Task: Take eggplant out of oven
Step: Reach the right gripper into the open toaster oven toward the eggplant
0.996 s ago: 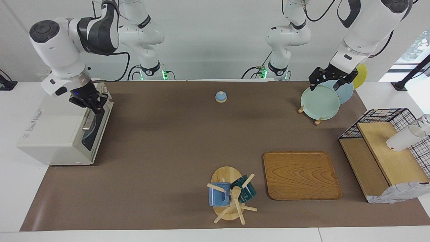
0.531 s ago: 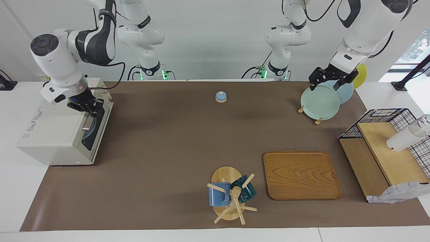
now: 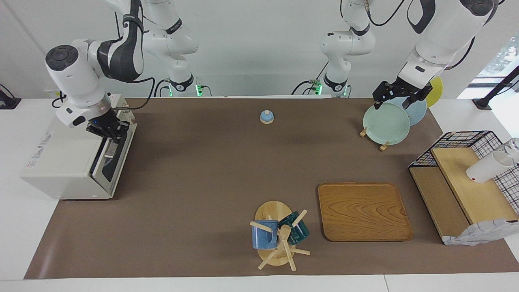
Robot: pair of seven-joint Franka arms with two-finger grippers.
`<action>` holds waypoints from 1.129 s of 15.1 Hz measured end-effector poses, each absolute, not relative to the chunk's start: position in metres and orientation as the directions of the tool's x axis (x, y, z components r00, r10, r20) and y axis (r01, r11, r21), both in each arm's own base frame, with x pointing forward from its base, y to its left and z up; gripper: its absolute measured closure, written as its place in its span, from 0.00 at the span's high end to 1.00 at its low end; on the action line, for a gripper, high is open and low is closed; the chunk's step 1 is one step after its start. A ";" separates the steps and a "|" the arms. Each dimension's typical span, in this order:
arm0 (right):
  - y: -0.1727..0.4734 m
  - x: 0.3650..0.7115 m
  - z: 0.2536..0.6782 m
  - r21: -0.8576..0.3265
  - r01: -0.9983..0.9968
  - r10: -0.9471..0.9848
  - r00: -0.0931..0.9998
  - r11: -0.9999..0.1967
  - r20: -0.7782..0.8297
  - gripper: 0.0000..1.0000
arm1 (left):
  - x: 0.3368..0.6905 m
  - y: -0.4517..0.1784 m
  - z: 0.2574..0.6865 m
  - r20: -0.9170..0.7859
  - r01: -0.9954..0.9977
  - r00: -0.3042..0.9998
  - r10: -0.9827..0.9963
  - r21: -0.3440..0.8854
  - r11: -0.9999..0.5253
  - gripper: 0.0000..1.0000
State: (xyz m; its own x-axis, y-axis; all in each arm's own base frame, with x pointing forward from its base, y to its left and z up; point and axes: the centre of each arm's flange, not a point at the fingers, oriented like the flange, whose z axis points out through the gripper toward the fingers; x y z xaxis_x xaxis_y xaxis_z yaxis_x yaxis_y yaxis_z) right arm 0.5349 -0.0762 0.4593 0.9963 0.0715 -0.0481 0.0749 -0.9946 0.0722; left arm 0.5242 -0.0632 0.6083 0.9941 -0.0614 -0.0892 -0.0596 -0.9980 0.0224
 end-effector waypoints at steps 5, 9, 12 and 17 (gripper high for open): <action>-0.024 0.538 0.414 0.032 0.095 0.094 0.995 -0.995 -0.010 0.01 | 0.524 -0.063 0.608 -0.089 -0.060 0.994 -0.061 0.022 -0.998 1.00; 0.007 0.548 0.356 0.039 0.103 0.104 0.994 -0.994 0.020 0.01 | 0.524 -0.063 0.608 -0.089 -0.060 0.994 -0.061 0.022 -0.998 1.00; 0.013 0.551 0.334 0.037 0.104 0.104 0.995 -0.994 0.006 0.01 | 0.524 -0.063 0.608 -0.089 -0.060 0.994 -0.061 0.022 -0.998 1.00; 0.016 0.552 0.319 0.036 0.074 0.074 0.997 -0.997 -0.011 0.01 | 0.524 -0.063 0.608 -0.089 -0.060 0.994 -0.061 0.022 -0.998 1.00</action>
State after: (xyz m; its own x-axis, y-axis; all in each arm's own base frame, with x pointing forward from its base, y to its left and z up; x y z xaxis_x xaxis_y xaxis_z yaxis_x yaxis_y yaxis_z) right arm 0.5522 0.0160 0.3192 0.9972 0.0741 -0.0108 0.0744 -0.9966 0.0358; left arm 0.5242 -0.0632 0.6082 0.9941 -0.0614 -0.0892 -0.0596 -0.9980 0.0224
